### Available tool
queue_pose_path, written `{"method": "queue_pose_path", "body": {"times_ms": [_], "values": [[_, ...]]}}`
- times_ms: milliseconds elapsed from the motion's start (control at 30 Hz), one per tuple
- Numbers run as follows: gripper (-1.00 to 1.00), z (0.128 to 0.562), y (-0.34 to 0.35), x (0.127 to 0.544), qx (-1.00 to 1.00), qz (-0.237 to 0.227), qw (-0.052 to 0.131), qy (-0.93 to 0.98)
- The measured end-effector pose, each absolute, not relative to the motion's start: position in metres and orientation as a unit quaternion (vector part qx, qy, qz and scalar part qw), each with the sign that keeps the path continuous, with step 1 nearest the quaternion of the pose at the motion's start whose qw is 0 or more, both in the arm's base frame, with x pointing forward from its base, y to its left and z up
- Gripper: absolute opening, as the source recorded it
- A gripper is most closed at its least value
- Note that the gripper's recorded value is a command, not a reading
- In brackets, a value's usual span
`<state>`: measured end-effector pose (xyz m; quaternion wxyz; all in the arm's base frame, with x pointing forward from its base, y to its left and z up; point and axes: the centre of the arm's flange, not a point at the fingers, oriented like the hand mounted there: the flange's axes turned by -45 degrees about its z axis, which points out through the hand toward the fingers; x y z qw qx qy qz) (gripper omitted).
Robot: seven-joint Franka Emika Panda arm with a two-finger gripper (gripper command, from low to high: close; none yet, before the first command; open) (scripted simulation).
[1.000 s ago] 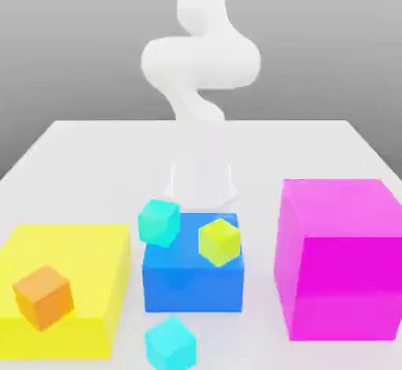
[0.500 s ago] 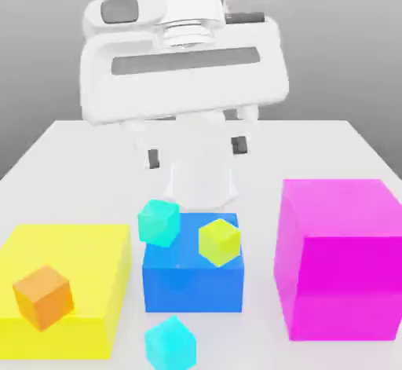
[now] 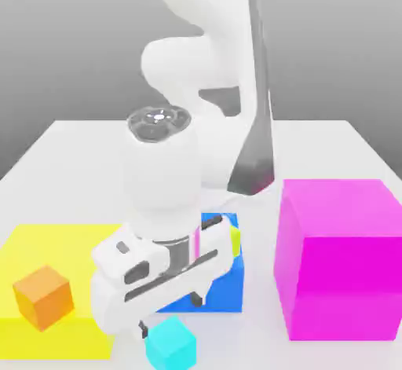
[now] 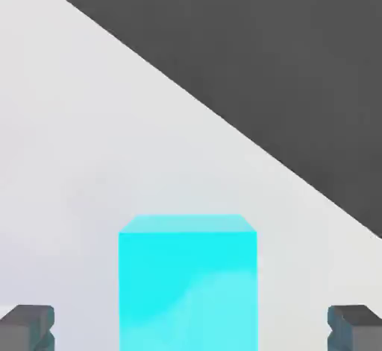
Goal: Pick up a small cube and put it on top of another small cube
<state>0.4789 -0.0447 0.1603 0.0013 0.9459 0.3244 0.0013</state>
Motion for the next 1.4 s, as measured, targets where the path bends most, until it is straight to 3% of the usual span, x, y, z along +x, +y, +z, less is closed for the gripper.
{"method": "queue_pose_path", "body": {"times_ms": [33, 67, 267, 467, 733, 933, 1100, 1300, 1400], "values": [[0.0, 0.147, -0.045, 0.478, 0.946, 0.001, 0.001, 0.324], [-1.0, 0.138, -0.045, 0.477, 0.946, 0.0, 0.001, 0.324], [-1.0, 0.134, -0.045, 0.477, 0.946, -0.001, 0.0, 0.324], [-1.0, 0.195, -0.045, 0.476, 0.947, 0.0, -0.002, 0.32], [-1.0, 0.257, -0.052, 0.435, 0.983, 0.004, -0.056, 0.177], [-1.0, 0.3, -0.056, 0.397, 0.995, 0.002, -0.069, 0.07], [-1.0, 0.329, -0.062, 0.361, 0.998, -0.001, -0.058, -0.024], [-1.0, 0.354, -0.07, 0.314, 0.989, -0.001, -0.019, -0.147], [-1.0, 0.341, -0.073, 0.304, 0.984, 0.0, -0.005, -0.18]]}}
